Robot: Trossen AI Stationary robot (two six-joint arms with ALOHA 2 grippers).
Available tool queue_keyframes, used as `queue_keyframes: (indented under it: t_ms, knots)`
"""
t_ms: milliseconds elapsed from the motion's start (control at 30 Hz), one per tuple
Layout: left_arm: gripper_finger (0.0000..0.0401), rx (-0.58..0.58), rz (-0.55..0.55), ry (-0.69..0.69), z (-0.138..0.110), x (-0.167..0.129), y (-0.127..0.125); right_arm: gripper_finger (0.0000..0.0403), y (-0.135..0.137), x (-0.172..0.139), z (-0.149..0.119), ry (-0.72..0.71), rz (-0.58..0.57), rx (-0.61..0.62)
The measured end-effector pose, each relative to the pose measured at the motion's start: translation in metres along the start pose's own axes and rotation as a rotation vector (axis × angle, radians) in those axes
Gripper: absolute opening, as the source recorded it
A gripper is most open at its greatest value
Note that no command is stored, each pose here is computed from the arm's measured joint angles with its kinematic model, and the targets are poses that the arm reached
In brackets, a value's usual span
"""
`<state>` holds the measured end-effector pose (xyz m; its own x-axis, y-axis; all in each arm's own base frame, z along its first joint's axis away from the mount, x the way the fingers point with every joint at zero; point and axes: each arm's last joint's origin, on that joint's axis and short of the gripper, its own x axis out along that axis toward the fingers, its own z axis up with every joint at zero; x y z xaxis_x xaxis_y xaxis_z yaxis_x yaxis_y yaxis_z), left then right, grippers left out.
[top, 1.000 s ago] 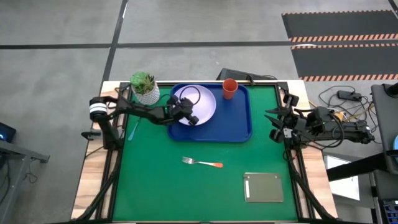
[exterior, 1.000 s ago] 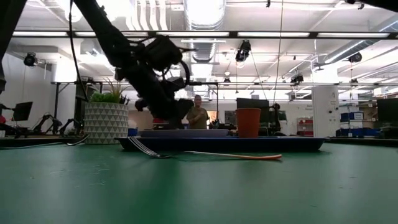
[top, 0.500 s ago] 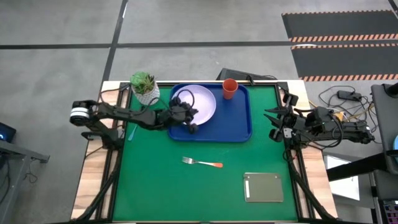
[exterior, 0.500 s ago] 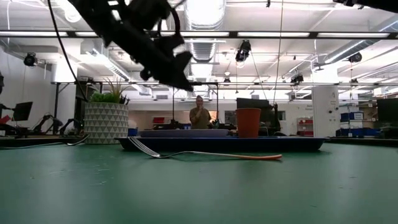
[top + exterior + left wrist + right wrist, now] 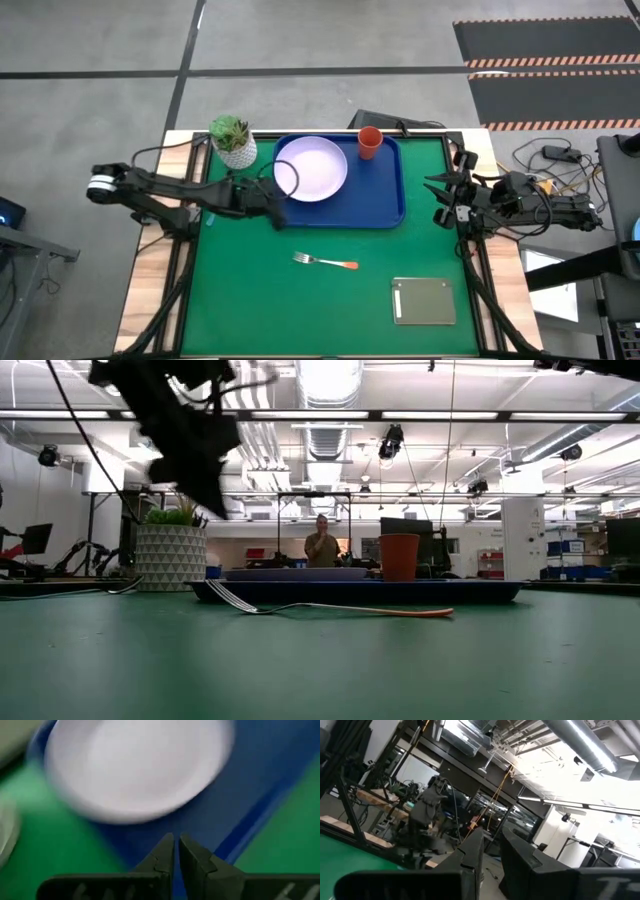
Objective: Pick and place plate/cup/fork/spoon on tray
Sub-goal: Put the blue spoon on the right side of the blue serving tray
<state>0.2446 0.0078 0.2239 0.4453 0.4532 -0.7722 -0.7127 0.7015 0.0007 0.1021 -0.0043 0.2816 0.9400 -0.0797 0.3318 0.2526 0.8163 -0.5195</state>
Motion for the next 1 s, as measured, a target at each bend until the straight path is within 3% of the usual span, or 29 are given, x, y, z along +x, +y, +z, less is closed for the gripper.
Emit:
queue_keyframes:
  t_ms: [167, 300, 600, 1000]
  knots:
    - [0.0008, -0.177, 0.199, 0.179, -0.021, -0.007, 0.022, 0.0052, 0.000, 0.000, -0.001, 0.005, 0.004, 0.002]
    - [0.0008, -0.228, 0.305, 0.242, -0.034, -0.007, 0.032, 0.0052, 0.000, 0.000, -0.001, 0.005, 0.003, 0.016]
    - [0.0008, -0.205, 0.378, 0.298, -0.061, 0.005, 0.047, 0.0052, 0.000, 0.000, -0.001, 0.007, 0.005, 0.019]
    - [0.0008, -0.196, 0.435, 0.361, -0.078, 0.014, 0.060, 0.0052, 0.000, 0.000, -0.001, 0.007, 0.004, 0.019]
